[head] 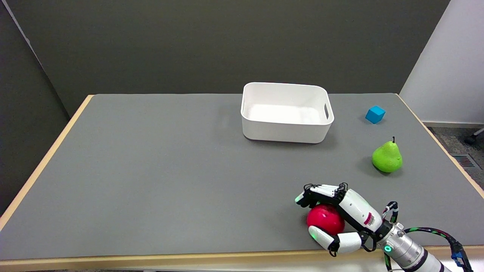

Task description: Pick up the red apple.

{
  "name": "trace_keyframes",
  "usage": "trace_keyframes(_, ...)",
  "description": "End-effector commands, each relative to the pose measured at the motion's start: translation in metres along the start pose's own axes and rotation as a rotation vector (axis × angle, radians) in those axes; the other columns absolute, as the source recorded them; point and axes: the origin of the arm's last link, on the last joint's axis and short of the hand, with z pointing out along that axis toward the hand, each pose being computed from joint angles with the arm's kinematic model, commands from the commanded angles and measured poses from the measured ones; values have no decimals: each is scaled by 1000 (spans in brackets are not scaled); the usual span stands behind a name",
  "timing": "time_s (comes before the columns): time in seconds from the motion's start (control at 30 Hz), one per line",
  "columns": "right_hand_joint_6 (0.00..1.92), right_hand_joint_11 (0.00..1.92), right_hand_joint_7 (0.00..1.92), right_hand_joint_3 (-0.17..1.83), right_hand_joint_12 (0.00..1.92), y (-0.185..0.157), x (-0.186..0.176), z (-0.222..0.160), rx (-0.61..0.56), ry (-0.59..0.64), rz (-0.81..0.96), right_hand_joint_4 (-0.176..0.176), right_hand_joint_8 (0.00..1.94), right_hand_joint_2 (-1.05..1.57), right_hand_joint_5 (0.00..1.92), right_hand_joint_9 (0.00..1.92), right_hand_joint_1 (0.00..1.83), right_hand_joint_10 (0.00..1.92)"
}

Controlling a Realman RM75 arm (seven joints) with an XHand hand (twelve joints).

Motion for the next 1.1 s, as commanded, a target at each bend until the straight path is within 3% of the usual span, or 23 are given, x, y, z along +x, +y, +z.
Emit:
trace_keyframes(0.03, 1024, 460, 733, 871, 1921, 2, -1, 8, 37, 41, -52, -4, 972, 770, 505, 708, 524, 1355)
trace_keyframes(0.1, 1191, 211, 807, 878, 1921, 2, -1, 11, 58, 57, -86, -15, 1108, 779, 577, 795, 573, 1429)
trace_keyframes(0.17, 1334, 148, 861, 872, 1921, 2, -1, 14, 67, 70, -116, -40, 1372, 785, 637, 890, 639, 1548)
trace_keyframes(0.23, 1423, 137, 784, 875, 1921, 4, 0, 15, 72, 81, -138, -82, 1711, 773, 689, 926, 705, 1782)
trace_keyframes(0.3, 1680, 254, 673, 773, 1921, 5, 2, 17, 79, 95, -153, -133, 1937, 806, 812, 835, 800, 1918)
trace_keyframes(0.37, 1846, 336, 755, 889, 1921, 7, 3, 19, 82, 106, -160, -84, 1941, 737, 826, 919, 859, 1921)
trace_keyframes(0.43, 1916, 543, 845, 1158, 1921, 8, 4, 21, 84, 112, -165, -6, 1941, 811, 738, 1046, 889, 1921)
trace_keyframes(0.5, 1921, 608, 886, 1183, 1921, 9, 4, 23, 84, 113, -168, 14, 1941, 810, 736, 1096, 888, 1921)
trace_keyframes(0.6, 1921, 744, 987, 807, 1921, 11, 5, 25, 85, 116, -173, -17, 1941, 761, 843, 1170, 939, 1921)
trace_keyframes(0.87, 1921, 950, 1072, 829, 1921, 17, 7, 26, 73, 111, -189, 13, 1941, 715, 887, 1265, 996, 1921)
trace_keyframes(1.1, 1921, 1011, 1097, 925, 1921, 20, 11, 29, 72, 121, -195, 21, 1941, 666, 902, 1306, 1028, 1921)
